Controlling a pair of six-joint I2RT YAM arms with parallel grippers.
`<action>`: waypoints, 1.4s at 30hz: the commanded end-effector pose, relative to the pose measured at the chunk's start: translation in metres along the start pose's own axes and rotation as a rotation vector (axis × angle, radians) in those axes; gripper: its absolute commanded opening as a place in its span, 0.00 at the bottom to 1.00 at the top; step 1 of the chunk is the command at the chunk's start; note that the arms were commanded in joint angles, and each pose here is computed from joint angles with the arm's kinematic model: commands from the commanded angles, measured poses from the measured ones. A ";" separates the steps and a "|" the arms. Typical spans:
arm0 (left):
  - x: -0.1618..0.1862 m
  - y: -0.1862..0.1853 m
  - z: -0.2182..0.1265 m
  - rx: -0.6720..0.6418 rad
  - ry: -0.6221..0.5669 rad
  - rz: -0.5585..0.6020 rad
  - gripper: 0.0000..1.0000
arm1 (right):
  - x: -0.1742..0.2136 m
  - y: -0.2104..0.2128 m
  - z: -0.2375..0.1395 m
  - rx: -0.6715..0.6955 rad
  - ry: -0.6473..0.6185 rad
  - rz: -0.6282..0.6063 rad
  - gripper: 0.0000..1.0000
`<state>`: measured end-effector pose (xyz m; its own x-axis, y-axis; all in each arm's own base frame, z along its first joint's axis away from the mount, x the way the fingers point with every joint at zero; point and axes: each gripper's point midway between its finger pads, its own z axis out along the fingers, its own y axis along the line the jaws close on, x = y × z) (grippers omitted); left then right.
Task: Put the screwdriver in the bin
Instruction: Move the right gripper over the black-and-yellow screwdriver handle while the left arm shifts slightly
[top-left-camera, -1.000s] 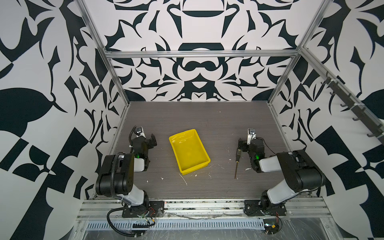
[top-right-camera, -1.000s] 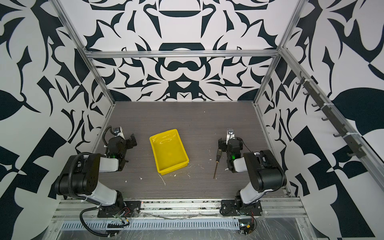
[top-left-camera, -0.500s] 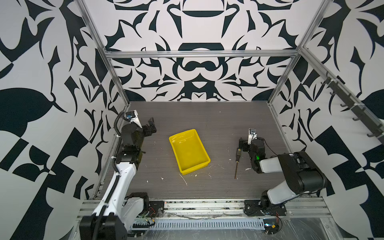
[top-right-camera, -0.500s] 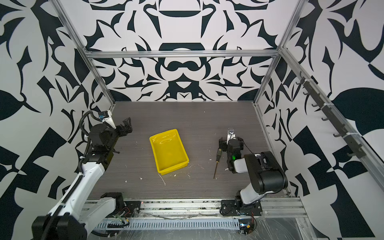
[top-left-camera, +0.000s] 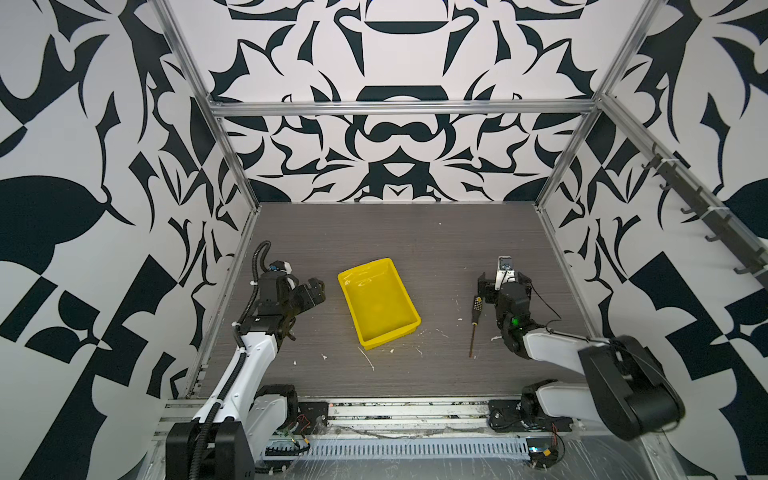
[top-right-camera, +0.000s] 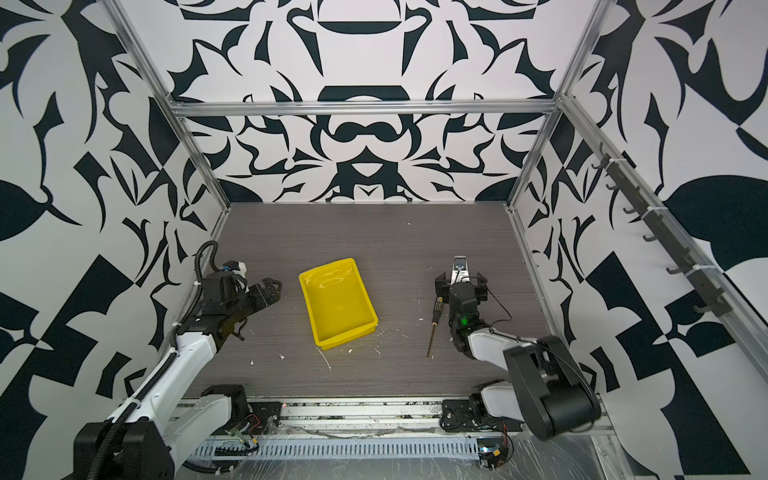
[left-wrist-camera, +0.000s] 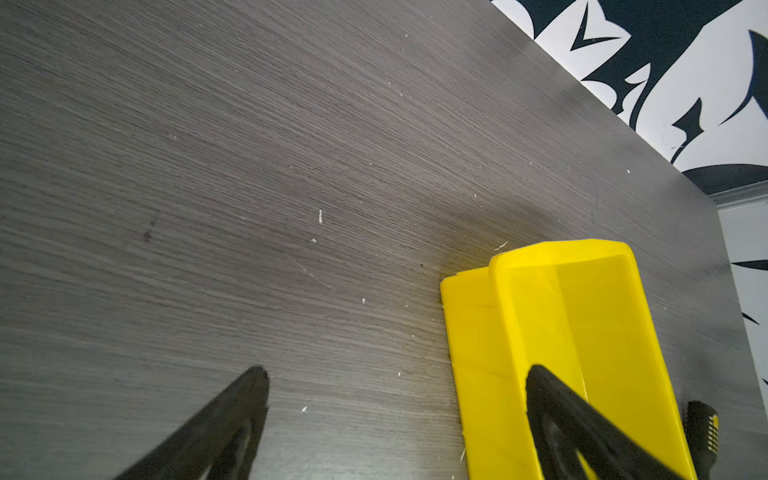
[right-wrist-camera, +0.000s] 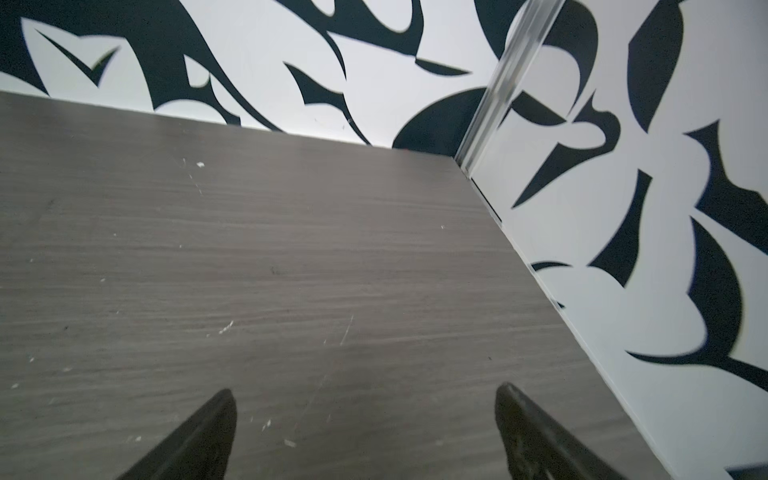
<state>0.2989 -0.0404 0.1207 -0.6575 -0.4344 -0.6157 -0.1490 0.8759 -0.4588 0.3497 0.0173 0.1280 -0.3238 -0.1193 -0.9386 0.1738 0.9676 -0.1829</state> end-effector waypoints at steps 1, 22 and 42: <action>0.001 0.001 -0.008 -0.004 -0.006 -0.054 0.99 | -0.031 -0.028 -0.018 0.125 0.087 0.078 1.00; 0.016 0.059 -0.025 -0.264 -0.116 -0.304 0.99 | 0.074 0.031 -0.089 -0.153 0.719 0.656 0.84; 0.016 0.063 -0.029 -0.282 -0.137 -0.314 0.99 | 0.106 0.070 -0.082 -0.272 0.907 0.570 0.45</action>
<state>0.2586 0.0111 0.0964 -0.4652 -0.6837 -0.5623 -0.5187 0.7253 -0.4527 0.2430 0.0834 0.0312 -0.8381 0.4772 -0.2644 0.3726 0.8547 0.3616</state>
